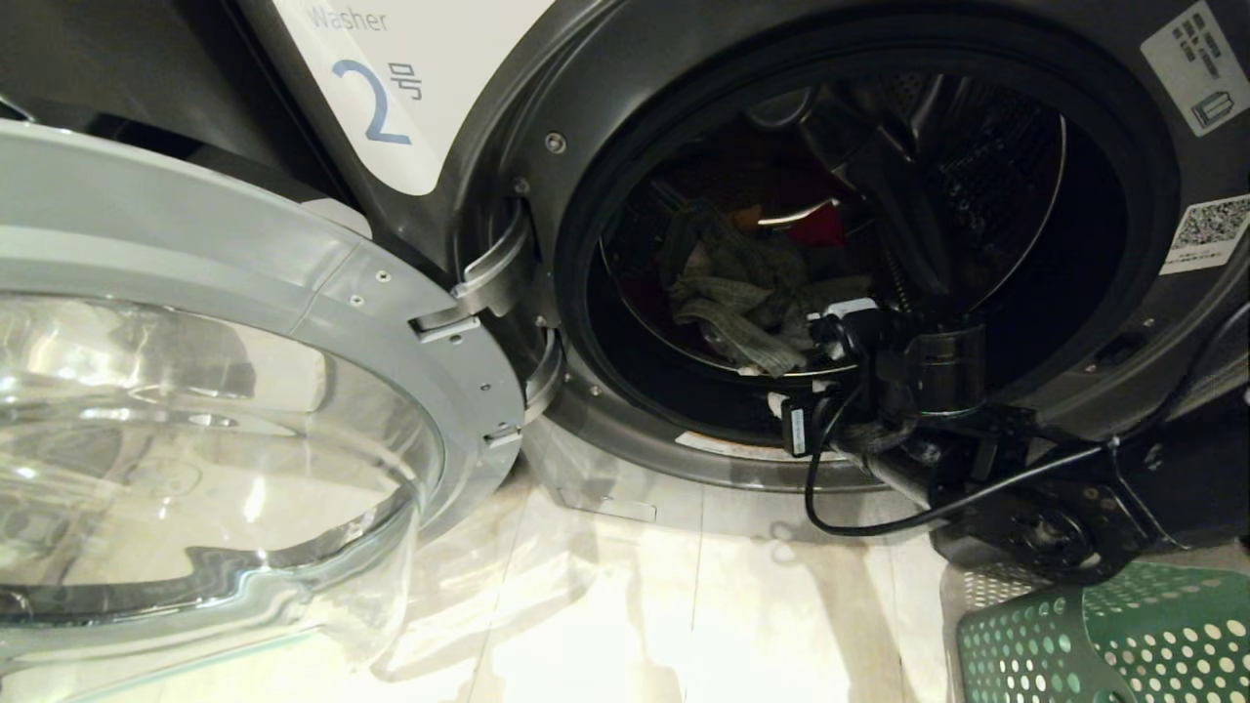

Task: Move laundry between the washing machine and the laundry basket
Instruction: Pick a cloth and place it into the basket

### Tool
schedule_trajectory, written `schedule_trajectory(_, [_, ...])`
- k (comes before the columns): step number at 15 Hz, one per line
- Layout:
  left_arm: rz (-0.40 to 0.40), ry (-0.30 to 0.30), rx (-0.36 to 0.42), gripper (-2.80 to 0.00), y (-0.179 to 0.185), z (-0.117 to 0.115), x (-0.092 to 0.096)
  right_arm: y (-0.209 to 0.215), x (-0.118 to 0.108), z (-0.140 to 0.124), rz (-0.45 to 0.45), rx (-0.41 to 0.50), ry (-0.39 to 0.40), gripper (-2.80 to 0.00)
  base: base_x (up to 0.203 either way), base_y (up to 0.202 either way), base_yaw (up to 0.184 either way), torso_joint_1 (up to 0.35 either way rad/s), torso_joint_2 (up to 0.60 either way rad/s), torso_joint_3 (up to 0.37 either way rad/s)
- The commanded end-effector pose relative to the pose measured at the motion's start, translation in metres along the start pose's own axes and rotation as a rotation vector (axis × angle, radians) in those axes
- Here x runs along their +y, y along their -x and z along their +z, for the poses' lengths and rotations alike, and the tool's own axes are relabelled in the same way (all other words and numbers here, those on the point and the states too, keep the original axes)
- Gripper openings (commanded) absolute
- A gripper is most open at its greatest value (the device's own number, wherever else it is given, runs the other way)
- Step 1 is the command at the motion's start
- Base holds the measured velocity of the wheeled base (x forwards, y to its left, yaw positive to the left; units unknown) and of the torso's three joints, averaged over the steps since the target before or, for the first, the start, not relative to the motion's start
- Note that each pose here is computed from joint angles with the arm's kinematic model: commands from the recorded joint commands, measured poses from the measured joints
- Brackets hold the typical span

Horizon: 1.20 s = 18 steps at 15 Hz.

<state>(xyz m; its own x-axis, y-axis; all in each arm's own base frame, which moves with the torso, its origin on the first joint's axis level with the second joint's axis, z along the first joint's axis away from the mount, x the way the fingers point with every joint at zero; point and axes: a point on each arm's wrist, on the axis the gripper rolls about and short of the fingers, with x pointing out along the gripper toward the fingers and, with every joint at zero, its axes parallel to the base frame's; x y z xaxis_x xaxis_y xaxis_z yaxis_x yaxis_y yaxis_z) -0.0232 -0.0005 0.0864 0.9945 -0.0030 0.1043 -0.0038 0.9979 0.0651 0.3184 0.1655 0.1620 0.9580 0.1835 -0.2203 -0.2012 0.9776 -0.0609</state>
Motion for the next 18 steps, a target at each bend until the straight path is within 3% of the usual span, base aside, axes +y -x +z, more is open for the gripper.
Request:
schedule_trajectory(1, [-0.003,0.000,0.042,-2.80,-0.002,-0.011,-0.001,-0.024,0.008,-0.013,-0.025,-0.006,0.030,0.00,0.000,0.000,0.000,0.000,0.00,0.000])
schedule_trajectory(5, [-0.003,0.002,0.040,-2.80,-0.002,-0.011,-0.001,-0.055,0.016,-0.003,-0.085,-0.137,0.139,0.00,0.000,0.000,0.000,0.000,0.00,0.000])
schedule_trajectory(7, [-0.001,0.002,0.041,-2.80,-0.002,-0.011,-0.001,-0.065,0.017,-0.004,-0.126,-0.161,0.173,0.00,0.000,0.000,0.000,0.000,0.00,0.000])
schedule_trajectory(11, [0.005,-0.006,0.044,-2.80,-0.002,-0.012,-0.001,-0.086,0.015,-0.012,-0.174,-0.157,0.191,0.00,0.000,0.000,0.000,0.000,0.00,0.000])
schedule_trajectory(18, [0.005,-0.006,0.044,-2.80,-0.002,-0.012,-0.001,-0.134,-0.009,-0.003,-0.274,-0.233,0.194,0.00,0.000,0.000,0.000,0.000,0.00,0.000])
